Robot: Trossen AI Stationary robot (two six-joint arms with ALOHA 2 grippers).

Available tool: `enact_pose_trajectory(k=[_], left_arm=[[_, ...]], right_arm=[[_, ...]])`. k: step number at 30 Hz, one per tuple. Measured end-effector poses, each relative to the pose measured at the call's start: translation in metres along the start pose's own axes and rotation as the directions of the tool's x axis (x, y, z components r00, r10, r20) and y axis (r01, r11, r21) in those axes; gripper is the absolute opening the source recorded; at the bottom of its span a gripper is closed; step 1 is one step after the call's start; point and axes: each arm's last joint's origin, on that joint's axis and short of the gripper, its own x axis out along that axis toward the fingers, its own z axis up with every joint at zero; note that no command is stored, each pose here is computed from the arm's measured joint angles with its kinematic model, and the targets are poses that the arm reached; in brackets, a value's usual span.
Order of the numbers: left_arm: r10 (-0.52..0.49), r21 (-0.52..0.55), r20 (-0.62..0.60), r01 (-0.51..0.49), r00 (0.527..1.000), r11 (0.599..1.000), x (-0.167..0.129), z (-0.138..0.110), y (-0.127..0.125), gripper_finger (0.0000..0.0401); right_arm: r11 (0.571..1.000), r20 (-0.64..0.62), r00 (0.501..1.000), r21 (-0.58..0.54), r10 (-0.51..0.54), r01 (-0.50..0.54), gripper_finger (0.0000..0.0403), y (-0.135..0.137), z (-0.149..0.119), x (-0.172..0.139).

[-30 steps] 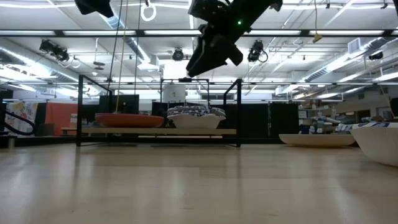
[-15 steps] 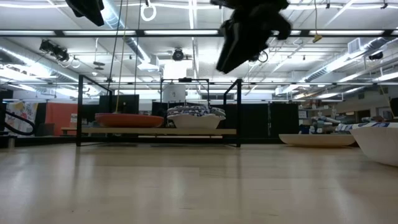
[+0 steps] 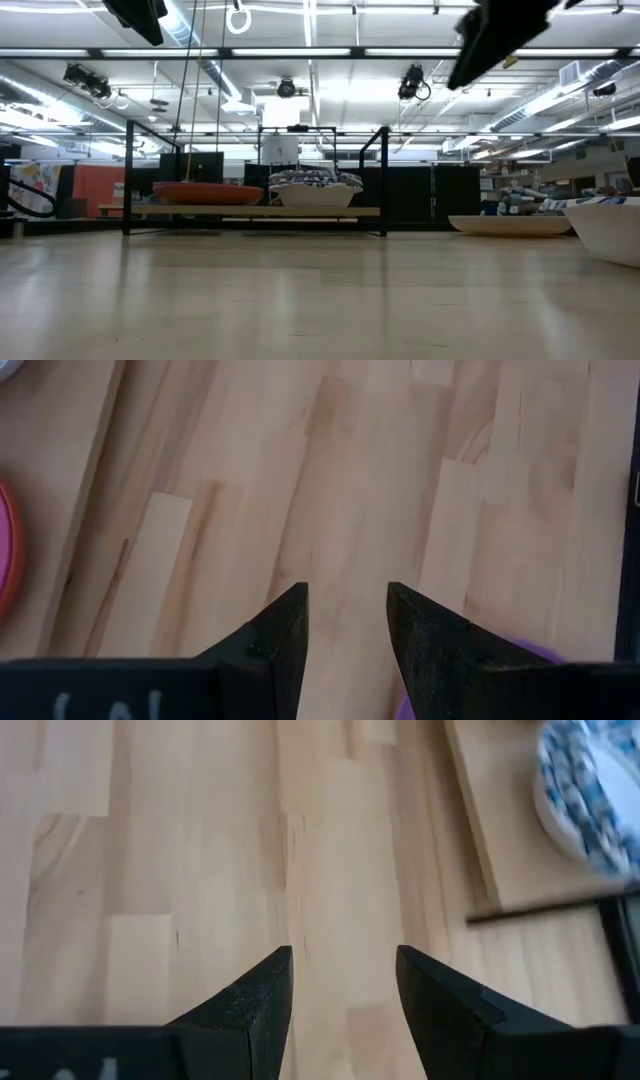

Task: Place and stack plates onto a shelf
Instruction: Stack the violet plate on top of the pink plate on the shelf

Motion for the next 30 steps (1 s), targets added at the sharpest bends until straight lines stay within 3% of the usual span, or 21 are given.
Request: enact_pose_trajectory(k=[6, 12, 18, 24, 30], left_arm=[[0.0, 0.063, 0.001, 0.0, 1.0, 0.998, 0.0, 0.0, 0.0, 0.0143], [0.0, 0.073, 0.0, 0.0, 1.0, 0.997, 0.0, 0.0, 0.0, 0.0143], [-0.015, 0.098, -0.039, 0.018, 0.999, 0.995, 0.007, 0.001, -0.003, 0.0143], [-0.064, 0.183, -0.197, 0.101, 0.978, 0.978, 0.036, 0.0, -0.017, 0.0143], [-0.109, 0.256, -0.356, 0.209, 0.928, 0.944, 0.069, -0.004, -0.03, 0.0143]], right_arm=[[0.979, 0.033, 0.999, 0.2, 0.02, -0.026, 0.0185, -0.008, -0.037, -0.011], [0.946, 0.11, 0.992, 0.312, 0.055, -0.087, 0.0185, -0.013, -0.062, -0.006], [0.935, 0.165, 0.984, 0.333, 0.072, -0.125, 0.0185, -0.013, -0.074, 0.001], [0.932, 0.176, 0.981, 0.337, 0.075, -0.132, 0.0185, -0.013, -0.075, 0.002], [0.931, 0.187, 0.979, 0.339, 0.078, -0.139, 0.0185, -0.013, -0.073, 0.002]])
